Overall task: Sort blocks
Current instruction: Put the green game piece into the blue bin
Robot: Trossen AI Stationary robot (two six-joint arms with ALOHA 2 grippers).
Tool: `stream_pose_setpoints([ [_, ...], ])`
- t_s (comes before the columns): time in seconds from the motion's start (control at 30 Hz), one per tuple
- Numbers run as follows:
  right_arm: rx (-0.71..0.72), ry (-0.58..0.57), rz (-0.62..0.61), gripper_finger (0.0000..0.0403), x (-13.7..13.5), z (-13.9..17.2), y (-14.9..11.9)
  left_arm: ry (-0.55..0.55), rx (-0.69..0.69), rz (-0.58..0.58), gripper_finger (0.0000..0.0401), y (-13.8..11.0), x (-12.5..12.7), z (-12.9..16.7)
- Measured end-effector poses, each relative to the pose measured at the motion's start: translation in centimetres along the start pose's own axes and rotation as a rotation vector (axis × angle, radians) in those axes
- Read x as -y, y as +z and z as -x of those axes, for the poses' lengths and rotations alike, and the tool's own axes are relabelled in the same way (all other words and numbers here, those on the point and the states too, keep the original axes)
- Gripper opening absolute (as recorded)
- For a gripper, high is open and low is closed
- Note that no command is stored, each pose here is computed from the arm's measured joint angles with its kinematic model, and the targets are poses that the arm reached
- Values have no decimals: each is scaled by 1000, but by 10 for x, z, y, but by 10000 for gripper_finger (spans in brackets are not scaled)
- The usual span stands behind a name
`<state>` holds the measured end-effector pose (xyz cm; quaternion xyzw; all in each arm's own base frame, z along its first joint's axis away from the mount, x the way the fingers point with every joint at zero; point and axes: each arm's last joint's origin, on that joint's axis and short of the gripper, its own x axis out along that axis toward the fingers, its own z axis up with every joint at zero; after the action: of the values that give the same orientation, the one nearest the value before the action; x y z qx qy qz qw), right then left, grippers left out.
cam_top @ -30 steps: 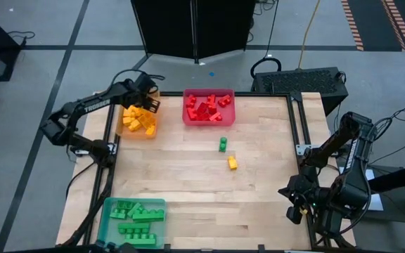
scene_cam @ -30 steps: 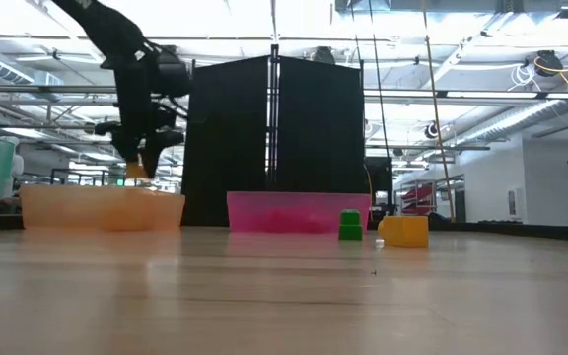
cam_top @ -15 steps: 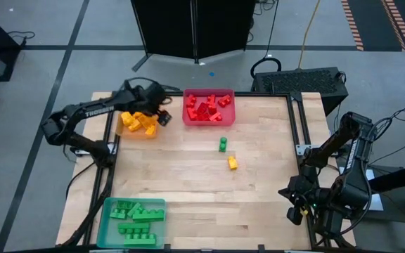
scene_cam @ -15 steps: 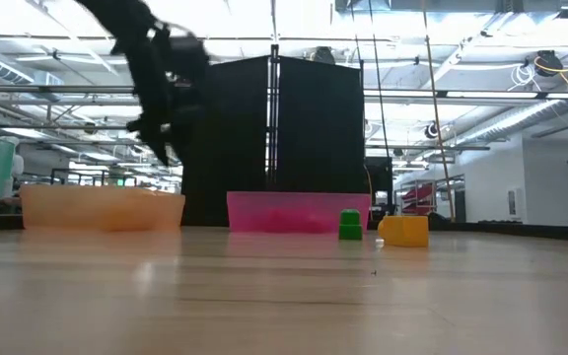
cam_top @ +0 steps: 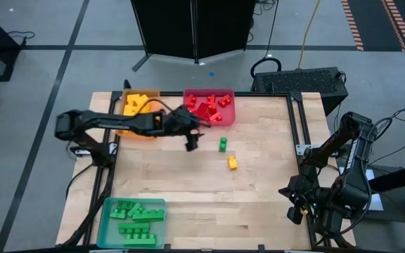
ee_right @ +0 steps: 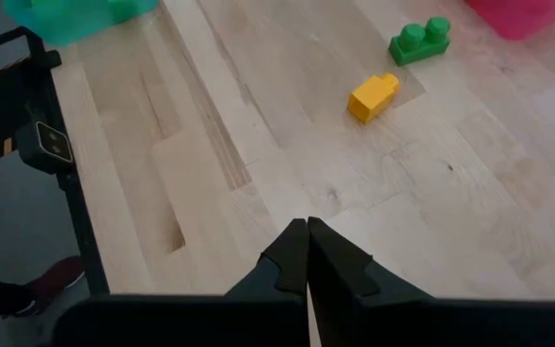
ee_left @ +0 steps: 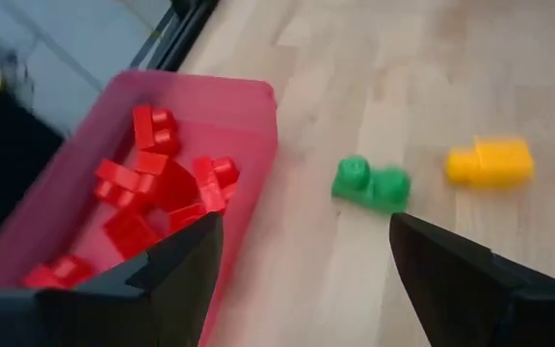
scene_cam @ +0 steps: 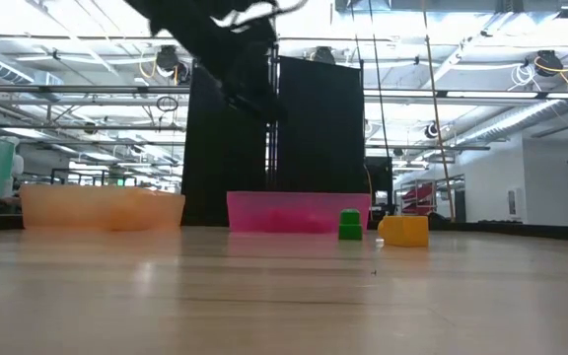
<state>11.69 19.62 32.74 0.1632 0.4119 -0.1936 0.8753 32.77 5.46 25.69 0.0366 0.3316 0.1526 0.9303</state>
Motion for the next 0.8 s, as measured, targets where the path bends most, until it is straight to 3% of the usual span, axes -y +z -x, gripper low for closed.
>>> stream_pose_setpoints([
  [0.23,0,0,-8,0,0,0,0,56,4,357,299,38,13,-47],
  [0.37,-1,6,-20,0,-1,0,0,78,-69,433,299,53,30,-71],
  [0.6,-4,16,-31,0,-2,0,0,174,-165,596,299,48,61,-102],
  [0.8,-4,17,-24,0,-2,0,0,226,-222,734,299,25,72,-128],
])
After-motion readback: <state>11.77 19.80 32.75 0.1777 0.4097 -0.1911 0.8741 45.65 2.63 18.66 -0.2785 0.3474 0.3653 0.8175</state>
